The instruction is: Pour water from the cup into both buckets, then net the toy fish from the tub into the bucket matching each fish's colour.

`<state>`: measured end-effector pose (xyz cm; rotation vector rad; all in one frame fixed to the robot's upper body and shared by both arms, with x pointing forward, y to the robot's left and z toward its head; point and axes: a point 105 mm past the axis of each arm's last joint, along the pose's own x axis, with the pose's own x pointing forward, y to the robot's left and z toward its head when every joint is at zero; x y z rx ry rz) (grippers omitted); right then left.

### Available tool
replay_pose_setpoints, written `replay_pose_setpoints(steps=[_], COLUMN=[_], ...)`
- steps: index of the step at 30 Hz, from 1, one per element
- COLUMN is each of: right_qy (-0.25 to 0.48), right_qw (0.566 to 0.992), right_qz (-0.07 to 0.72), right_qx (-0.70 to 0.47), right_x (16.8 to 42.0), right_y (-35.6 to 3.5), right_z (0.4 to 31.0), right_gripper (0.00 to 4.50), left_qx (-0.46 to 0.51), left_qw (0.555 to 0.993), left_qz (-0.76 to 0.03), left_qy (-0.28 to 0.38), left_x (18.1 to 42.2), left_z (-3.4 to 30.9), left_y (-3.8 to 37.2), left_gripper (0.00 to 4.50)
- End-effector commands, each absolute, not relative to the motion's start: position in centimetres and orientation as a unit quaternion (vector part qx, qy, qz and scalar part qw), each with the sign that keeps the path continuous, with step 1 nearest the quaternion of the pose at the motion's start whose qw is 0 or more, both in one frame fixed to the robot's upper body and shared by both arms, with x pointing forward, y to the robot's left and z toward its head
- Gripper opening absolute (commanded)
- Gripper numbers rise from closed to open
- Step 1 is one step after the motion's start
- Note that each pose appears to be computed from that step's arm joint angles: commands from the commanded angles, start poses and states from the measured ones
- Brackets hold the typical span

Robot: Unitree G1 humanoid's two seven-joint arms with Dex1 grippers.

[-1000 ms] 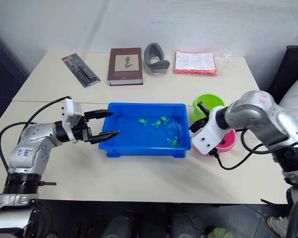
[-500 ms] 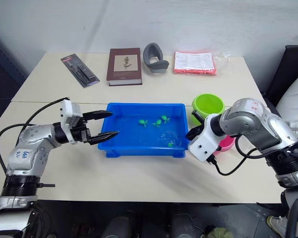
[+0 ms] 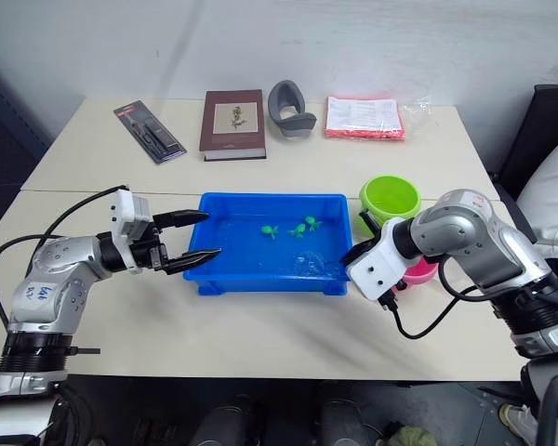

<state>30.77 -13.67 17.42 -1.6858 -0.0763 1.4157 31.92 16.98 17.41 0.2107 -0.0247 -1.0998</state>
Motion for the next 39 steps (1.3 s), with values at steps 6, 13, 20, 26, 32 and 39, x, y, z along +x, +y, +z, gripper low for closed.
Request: replay_pose_setpoints(steps=[6,13,20,26,32,39], right_qy=[-0.046,-0.083,-0.104,-0.099,-0.073,-0.058], right_qw=[0.492,0.430,0.367,0.368,0.440,0.526], right_qz=[0.563,0.512,0.568,0.604,0.627,0.626], right_qx=[-0.662,-0.739,-0.730,-0.700,-0.639,-0.573], right_x=[31.1,33.3,32.5,32.0,31.5,31.6], right_y=[-14.2,-15.0,-13.5,-12.1,-11.4,-11.3], right_z=[17.9,18.4,17.9,18.1,18.5,20.3], right_gripper=[0.00,0.00,0.00,0.00,0.00,0.00], left_qx=[0.110,0.110,0.120,0.123,0.123,0.123], left_qw=[0.848,0.849,0.849,0.852,0.854,0.855], left_qz=[-0.517,-0.515,-0.513,-0.507,-0.505,-0.503], left_qy=[-0.034,-0.032,-0.032,-0.039,-0.036,-0.034], left_x=[31.5,31.4,31.5,31.7,31.5,31.4], left_z=[18.7,18.6,18.7,19.1,19.0,18.9], left_y=[17.4,17.5,17.7,17.8,18.1,18.2], left_gripper=[4.49,4.49,4.49,4.49,4.49,4.49])
